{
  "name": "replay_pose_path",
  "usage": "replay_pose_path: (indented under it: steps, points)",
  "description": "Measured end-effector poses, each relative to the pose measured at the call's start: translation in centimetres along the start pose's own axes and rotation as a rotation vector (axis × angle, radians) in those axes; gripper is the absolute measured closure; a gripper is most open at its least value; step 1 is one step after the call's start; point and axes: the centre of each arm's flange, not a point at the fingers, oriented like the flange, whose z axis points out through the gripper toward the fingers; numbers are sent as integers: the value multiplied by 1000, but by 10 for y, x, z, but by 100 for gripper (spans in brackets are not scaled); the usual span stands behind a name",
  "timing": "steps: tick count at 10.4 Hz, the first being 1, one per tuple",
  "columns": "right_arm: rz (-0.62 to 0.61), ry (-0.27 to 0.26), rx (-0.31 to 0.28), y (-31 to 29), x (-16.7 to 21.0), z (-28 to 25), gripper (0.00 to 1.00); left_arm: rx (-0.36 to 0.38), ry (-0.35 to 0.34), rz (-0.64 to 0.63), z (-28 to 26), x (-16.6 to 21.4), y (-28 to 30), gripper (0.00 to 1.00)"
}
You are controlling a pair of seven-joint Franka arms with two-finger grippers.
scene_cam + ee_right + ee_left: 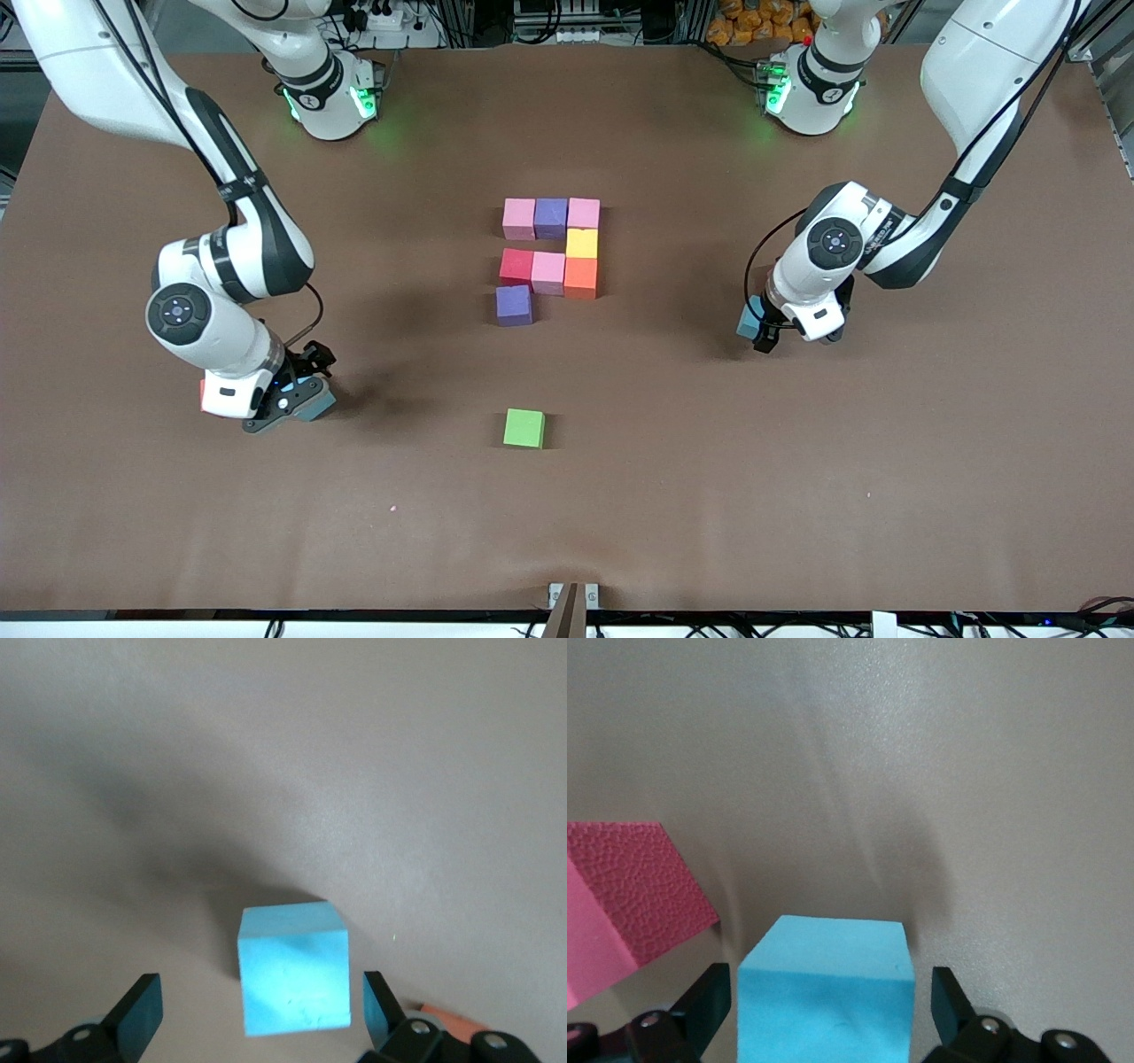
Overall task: Form number 2 with 11 blocks
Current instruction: 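Grasp the second cyan cube with the right gripper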
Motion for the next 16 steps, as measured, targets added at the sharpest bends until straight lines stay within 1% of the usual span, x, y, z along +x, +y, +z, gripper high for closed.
replay_pose_path:
  steps: [2, 4, 7, 9, 10, 11, 12, 14, 15, 16]
  points:
    - [-72, -13, -29, -4, 1, 26, 0, 0, 0, 0, 0, 0, 0, 0]
    - [-105, -20, -55, 2, -3, 36, 0, 0, 0, 0, 0, 0, 0, 0]
    - [-128, -6, -53, 19, -14, 46, 0, 0, 0, 0, 0, 0, 0, 0]
    - [-133, 41, -50, 14, -16, 61, 1, 0, 0, 0, 0, 0, 0, 0]
    - [-134, 58, -44, 10, -19, 70, 14, 0, 0, 0, 0, 0, 0, 0]
    - [-133, 64, -43, 10, -21, 73, 30, -1, 0, -1, 0, 0, 1, 0]
    - [-133, 72, -48, 11, -20, 68, 38, -2, 0, -1, -1, 1, 1, 0]
    - [-145, 62, -48, 2, -8, 49, 39, -3, 0, -2, -1, 1, 1, 0]
    - [-130, 56, -45, -13, 5, 35, 39, -3, 0, -2, -1, 1, 1, 0]
    - [-83, 57, -40, -38, 23, 21, 39, -3, 0, -2, -1, 1, 1, 0]
